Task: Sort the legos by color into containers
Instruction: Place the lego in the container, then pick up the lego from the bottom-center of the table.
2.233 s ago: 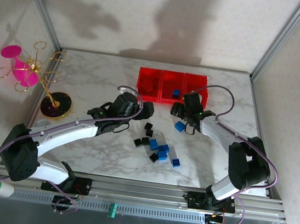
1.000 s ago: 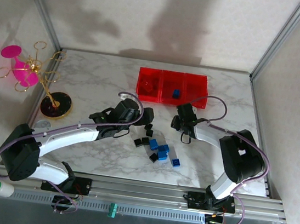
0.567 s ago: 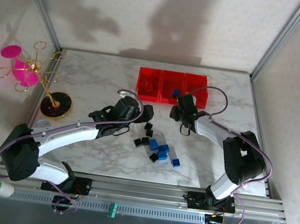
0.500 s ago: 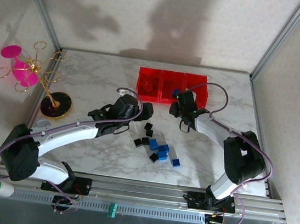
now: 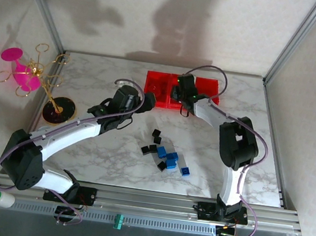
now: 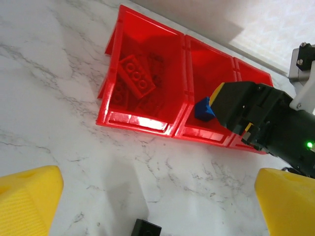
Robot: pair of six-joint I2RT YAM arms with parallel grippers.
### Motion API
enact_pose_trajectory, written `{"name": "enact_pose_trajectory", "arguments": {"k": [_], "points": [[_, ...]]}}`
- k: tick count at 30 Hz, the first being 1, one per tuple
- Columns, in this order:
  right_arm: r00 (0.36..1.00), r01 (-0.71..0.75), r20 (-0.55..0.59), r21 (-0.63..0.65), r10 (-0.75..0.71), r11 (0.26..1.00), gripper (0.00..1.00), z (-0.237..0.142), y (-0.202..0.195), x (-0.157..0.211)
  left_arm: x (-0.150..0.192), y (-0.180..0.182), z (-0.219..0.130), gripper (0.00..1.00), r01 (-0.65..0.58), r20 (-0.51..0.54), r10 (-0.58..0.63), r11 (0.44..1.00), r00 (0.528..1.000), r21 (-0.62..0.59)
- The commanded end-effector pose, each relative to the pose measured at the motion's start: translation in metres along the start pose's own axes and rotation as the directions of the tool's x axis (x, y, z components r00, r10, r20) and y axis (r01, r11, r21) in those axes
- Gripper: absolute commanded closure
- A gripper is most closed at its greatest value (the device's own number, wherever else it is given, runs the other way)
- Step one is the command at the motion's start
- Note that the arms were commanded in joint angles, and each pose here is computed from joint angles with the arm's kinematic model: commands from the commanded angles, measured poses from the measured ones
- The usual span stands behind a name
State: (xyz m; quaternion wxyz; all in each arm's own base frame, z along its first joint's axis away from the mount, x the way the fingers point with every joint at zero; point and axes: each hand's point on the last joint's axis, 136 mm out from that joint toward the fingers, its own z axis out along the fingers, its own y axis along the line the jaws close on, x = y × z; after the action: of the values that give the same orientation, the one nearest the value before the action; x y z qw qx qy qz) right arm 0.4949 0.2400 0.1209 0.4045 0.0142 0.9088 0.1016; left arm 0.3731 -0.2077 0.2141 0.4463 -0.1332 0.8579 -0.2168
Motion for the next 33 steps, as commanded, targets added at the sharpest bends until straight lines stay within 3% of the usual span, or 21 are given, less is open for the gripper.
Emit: {"name": "enact_pose_trajectory", "arguments": {"k": [1, 6, 13, 17, 33], "points": [[0.999, 0.021, 0.033, 0.022, -0.022, 1.0, 0.47, 0.013, -0.005, -0.017, -0.013, -0.003, 0.004, 0.0, 0.0, 0.021, 0.0, 1.0, 1.0, 0.004], [0.999, 0.029, 0.042, 0.022, -0.03, 0.999, 0.37, 0.019, -0.004, -0.028, -0.015, -0.001, 0.006, 0.0, 0.006, 0.016, -0.006, 1.0, 1.0, 0.007], [0.996, 0.027, 0.083, -0.034, -0.025, 0.999, 0.32, -0.007, 0.005, -0.046, -0.018, -0.002, 0.001, 0.0, 0.007, 0.019, -0.007, 1.0, 1.0, 0.015], [0.998, 0.022, 0.065, -0.078, -0.017, 0.997, 0.3, -0.028, 0.008, -0.038, -0.017, -0.005, -0.007, 0.0, 0.01, 0.012, -0.011, 0.999, 1.0, 0.039], [0.958, 0.153, -0.203, -0.23, -0.201, 0.961, 0.27, -0.116, 0.012, 0.1, 0.042, 0.013, -0.037, 0.0, 0.04, -0.1, -0.035, 0.998, 0.994, 0.049]]}}
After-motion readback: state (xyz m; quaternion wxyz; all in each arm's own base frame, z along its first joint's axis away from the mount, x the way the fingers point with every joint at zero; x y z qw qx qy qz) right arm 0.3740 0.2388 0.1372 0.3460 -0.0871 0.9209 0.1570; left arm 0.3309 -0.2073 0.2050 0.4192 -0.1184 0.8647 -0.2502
